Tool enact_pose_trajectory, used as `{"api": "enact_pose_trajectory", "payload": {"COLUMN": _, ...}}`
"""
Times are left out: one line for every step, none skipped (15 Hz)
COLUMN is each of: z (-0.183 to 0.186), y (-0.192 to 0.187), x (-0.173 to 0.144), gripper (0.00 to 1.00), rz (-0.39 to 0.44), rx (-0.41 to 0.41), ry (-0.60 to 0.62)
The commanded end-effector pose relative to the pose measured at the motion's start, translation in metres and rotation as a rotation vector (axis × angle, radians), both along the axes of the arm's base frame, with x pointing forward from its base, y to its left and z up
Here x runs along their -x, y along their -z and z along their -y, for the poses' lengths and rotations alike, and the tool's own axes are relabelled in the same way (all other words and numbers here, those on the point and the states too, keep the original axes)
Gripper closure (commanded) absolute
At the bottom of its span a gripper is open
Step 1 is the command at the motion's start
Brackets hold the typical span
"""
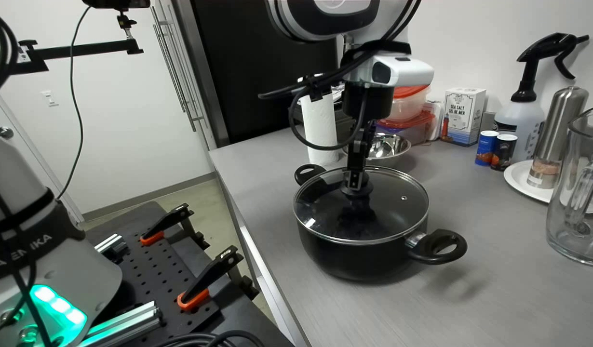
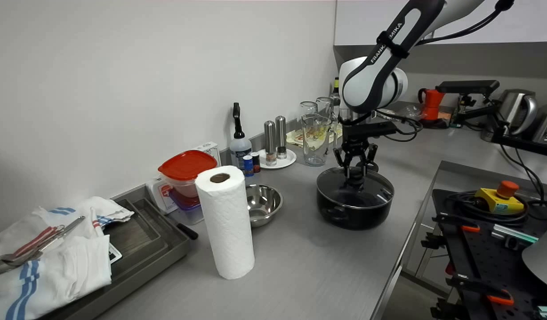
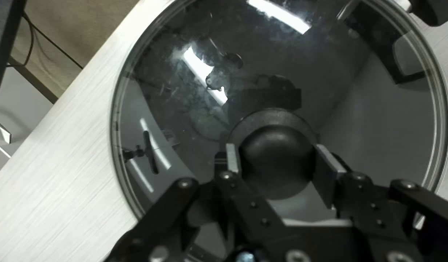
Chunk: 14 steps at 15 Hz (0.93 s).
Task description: Uncover the pot
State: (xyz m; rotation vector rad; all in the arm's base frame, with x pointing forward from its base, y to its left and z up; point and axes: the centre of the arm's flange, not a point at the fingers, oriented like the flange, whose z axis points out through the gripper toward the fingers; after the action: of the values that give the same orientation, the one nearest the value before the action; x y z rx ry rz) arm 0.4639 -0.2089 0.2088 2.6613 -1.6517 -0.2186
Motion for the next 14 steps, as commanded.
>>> {"api": "enact_pose_trajectory", "payload": {"z": 0.0, "y": -0.001, "x": -0.007, "gripper": 0.75, "rz": -0.002, "rx": -0.014, "ry": 0.005}}
{"api": "enact_pose_trajectory", "payload": {"z": 0.0, "y": -0.002, "x": -0.006, "gripper": 0.75, "rz": -0.001, "rx": -0.014, "ry": 0.005}}
{"api": "enact_pose_trajectory", "payload": {"z": 0.0, "y": -0.002, "x": -0.006, "gripper": 0.75, "rz": -0.001, "rx": -0.015, "ry": 0.004}}
{"api": "enact_pose_trajectory", "payload": {"z": -0.001, "y": -0.004, "x": -0.005, "gripper": 0.75, "rz": 0.003, "rx": -0.015, "ry": 0.003}}
{"api": "enact_pose_trajectory", "payload": {"z": -0.001, "y": -0.005, "x": -0.004, "gripper": 0.75, "rz": 0.003, "rx": -0.015, "ry": 0.001}}
{"api": "enact_pose_trajectory", "payload": {"z": -0.002, "y": -0.01, "x": -0.001, "gripper": 0.75, "rz": 0.012, "rx": -0.014, "ry": -0.005}}
{"api": "enact_pose_trajectory", "payload": {"z": -0.002, "y": -0.013, "x": 0.001, "gripper": 0.75, "rz": 0.015, "rx": -0.012, "ry": -0.009}}
{"api": "enact_pose_trajectory", "payload": {"z": -0.002, "y": -0.019, "x": 0.005, "gripper": 0.75, "rz": 0.025, "rx": -0.011, "ry": -0.016}}
{"api": "enact_pose_trajectory", "payload": {"z": -0.002, "y": -0.022, "x": 0.007, "gripper": 0.75, "rz": 0.03, "rx": -0.013, "ry": -0.021}}
{"api": "enact_pose_trajectory", "payload": {"z": -0.002, "y": -0.028, "x": 0.01, "gripper": 0.75, "rz": 0.041, "rx": -0.012, "ry": -0.028}}
{"api": "enact_pose_trajectory", "payload": {"z": -0.002, "y": -0.032, "x": 0.012, "gripper": 0.75, "rz": 0.047, "rx": -0.009, "ry": -0.033}}
{"api": "enact_pose_trajectory", "payload": {"z": -0.002, "y": -0.039, "x": 0.015, "gripper": 0.75, "rz": 0.055, "rx": -0.009, "ry": -0.043}}
{"api": "enact_pose_trajectory", "payload": {"z": -0.002, "y": -0.044, "x": 0.016, "gripper": 0.75, "rz": 0.064, "rx": -0.007, "ry": -0.05}}
{"api": "enact_pose_trajectory", "payload": {"z": -0.003, "y": -0.049, "x": 0.017, "gripper": 0.75, "rz": 0.072, "rx": -0.002, "ry": -0.056}}
